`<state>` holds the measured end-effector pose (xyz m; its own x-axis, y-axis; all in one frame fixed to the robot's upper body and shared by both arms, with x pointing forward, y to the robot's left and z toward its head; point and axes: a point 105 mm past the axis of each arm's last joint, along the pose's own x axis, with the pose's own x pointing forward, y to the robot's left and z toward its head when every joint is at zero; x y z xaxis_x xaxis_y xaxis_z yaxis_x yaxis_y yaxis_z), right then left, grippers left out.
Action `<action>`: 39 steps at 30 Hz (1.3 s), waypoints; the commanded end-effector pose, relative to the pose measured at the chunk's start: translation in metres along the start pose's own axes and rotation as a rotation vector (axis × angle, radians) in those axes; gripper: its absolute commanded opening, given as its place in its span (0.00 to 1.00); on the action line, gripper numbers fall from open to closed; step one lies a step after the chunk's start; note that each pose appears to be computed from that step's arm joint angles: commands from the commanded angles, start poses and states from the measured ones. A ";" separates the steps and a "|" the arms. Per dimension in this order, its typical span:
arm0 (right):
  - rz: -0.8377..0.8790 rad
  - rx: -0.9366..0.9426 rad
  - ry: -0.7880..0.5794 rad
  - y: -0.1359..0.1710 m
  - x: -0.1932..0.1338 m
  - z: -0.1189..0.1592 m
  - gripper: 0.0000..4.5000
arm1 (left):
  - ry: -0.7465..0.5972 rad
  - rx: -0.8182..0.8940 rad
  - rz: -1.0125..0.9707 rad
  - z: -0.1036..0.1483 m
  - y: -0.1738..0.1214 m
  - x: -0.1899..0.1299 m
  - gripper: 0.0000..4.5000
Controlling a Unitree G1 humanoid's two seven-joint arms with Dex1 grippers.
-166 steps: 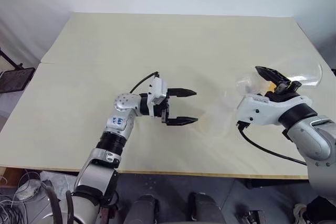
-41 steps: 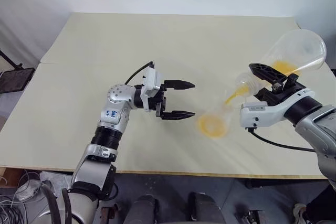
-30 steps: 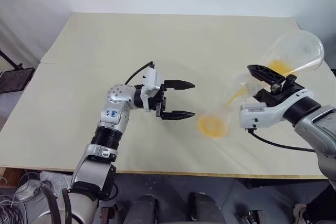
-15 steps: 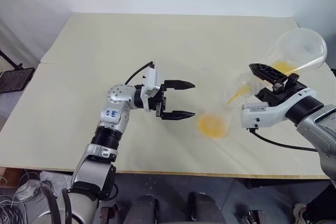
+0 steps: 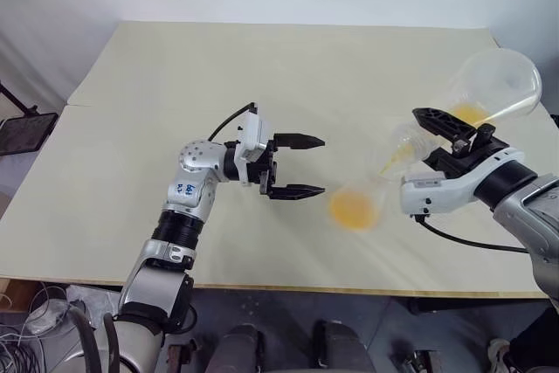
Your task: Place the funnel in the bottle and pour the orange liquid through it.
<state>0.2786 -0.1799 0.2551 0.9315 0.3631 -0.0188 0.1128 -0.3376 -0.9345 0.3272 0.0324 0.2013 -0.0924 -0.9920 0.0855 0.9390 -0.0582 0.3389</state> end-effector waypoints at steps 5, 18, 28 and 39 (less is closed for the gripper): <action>-0.047 -0.042 0.016 -0.015 -0.005 -0.006 0.55 | -0.025 0.031 -0.010 0.008 0.001 0.004 1.00; -0.063 -0.073 0.005 -0.017 -0.004 -0.006 0.55 | -0.025 0.034 -0.015 0.009 0.001 0.004 1.00; -0.078 -0.097 -0.001 -0.018 -0.002 -0.008 0.55 | -0.022 0.033 -0.020 0.009 0.001 0.004 1.00; -0.089 -0.127 -0.011 -0.019 -0.001 -0.010 0.55 | -0.024 0.035 -0.019 0.009 0.002 0.005 1.00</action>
<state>0.2836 -0.1829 0.2570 0.9181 0.3962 -0.0141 0.1581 -0.3985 -0.9034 0.3271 0.0311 0.2000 -0.0975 -0.9912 0.0891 0.9409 -0.0627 0.3327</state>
